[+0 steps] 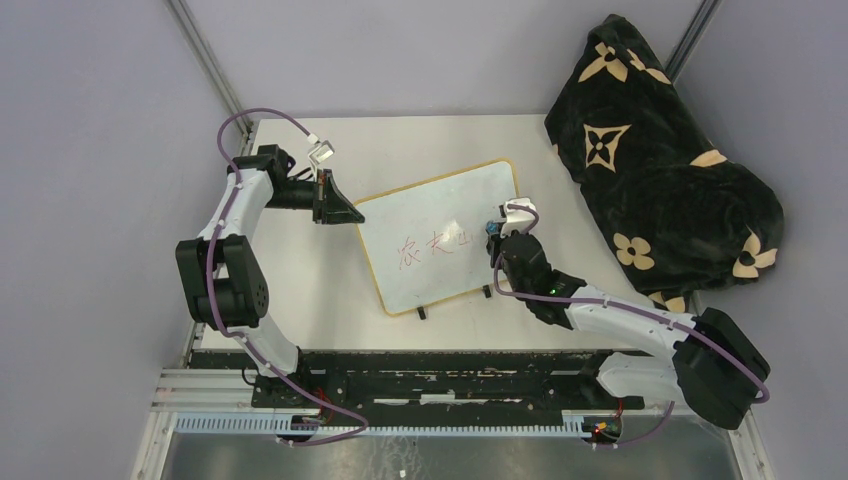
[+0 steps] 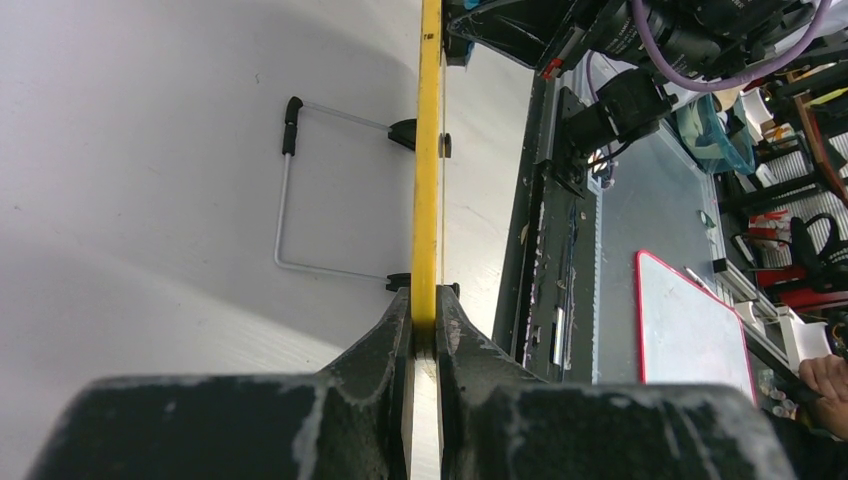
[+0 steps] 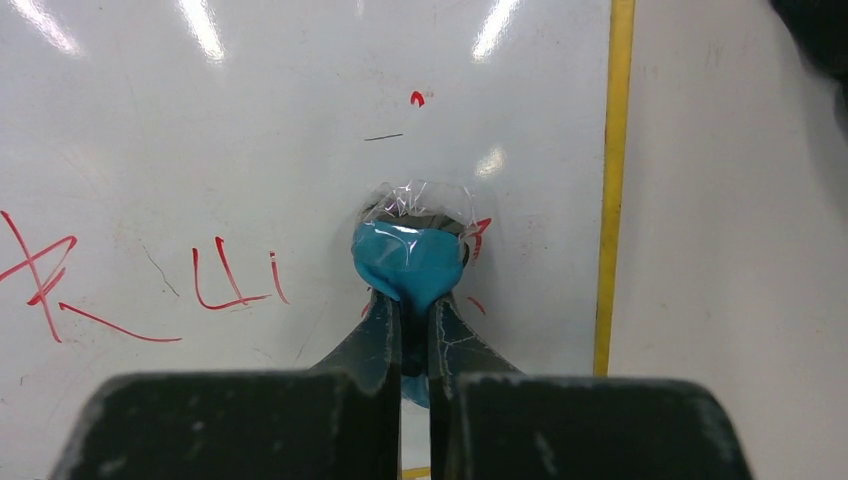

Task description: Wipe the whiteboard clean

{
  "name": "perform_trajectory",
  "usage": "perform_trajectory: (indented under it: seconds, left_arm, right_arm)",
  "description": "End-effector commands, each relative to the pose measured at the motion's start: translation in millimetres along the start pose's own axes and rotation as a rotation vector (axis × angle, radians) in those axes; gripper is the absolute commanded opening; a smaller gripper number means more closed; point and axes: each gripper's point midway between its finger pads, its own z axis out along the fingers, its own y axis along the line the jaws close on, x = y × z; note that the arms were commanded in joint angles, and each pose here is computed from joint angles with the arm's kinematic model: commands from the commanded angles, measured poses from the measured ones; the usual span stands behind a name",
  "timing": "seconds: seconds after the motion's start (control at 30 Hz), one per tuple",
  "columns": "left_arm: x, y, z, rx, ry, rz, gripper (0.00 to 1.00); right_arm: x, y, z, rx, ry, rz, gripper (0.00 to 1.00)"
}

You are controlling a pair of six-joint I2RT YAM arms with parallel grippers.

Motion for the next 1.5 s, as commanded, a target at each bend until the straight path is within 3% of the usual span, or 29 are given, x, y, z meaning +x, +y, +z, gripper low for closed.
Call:
perform_trajectory:
  seconds: [0.0,0.17,0.33,0.87,1.23,1.47]
  left_arm:
    - [8,11,-1,-0.039,0.07,0.102,0.03]
    - [9,11,-1,-0.036,0.07,0.097,0.03]
    - [7,11,-1,-0.034,0.067,0.098,0.03]
    - [9,10,-1,-0.031,0.067,0.091,0.03]
    - [12,10,-1,-0.027,0.076,0.092,0.03]
    - [10,10,-1,-0.027,0.073,0.095,0.03]
  right_arm:
    - [-20,-11,3,0.063,-0.065,0.035,0.01]
    - [-21,-50,0,0.196,-0.077,0.048,0.01]
    - [-26,-58,3,0.215,-0.085,0.053,0.01]
    - [-28,22,6,-0.153,-0.05,0.107,0.01]
    - [-42,-38,11,0.169,-0.071,0.036,0.01]
    - [-67,-43,10,0.18,-0.095,0.001,0.01]
